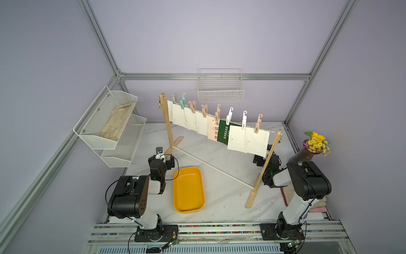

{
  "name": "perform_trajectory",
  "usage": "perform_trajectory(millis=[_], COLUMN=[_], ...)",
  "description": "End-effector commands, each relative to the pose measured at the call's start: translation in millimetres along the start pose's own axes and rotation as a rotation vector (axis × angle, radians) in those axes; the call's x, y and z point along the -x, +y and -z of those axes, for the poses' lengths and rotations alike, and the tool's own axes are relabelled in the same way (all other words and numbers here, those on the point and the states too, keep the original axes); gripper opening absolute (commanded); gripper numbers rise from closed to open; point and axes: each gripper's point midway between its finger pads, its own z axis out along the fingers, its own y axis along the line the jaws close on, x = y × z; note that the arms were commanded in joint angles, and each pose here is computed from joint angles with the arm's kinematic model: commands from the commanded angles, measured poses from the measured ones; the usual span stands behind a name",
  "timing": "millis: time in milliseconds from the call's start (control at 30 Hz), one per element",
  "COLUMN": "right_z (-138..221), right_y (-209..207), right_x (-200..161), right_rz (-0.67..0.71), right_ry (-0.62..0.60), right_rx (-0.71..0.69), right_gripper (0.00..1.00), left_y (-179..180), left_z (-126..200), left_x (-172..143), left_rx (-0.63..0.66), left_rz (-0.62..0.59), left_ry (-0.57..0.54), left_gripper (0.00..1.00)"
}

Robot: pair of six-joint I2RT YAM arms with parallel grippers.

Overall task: Remove the postcards from the strings
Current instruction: Pinch the postcard on the clothesline.

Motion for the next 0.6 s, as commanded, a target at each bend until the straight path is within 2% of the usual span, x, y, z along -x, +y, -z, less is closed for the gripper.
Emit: perform_trajectory(millis=[0, 500, 567], right_z=[1.4, 1.4, 1.6], right_y=[0.2, 0.0, 0.3], right_x=[5.8, 5.4, 5.1], right_rz=[-0.007, -0.007, -0.005], right_ry=[-0.028, -0.027, -0.026], right_rx=[0.001, 0.001, 0.001], right_gripper=[0.97, 0.97, 0.97], left_y=[0.8, 1.4, 7.8], left_z=[-3.1, -2.0, 2.0], left_x=[15.9, 16.0, 22.3], left_rx=[0.009, 0.015, 0.049], left_rz=[0.003, 0.005, 0.021], left_ry=[-0.049, -0.05, -0.061], left_gripper=[1.0, 1.0, 1.0])
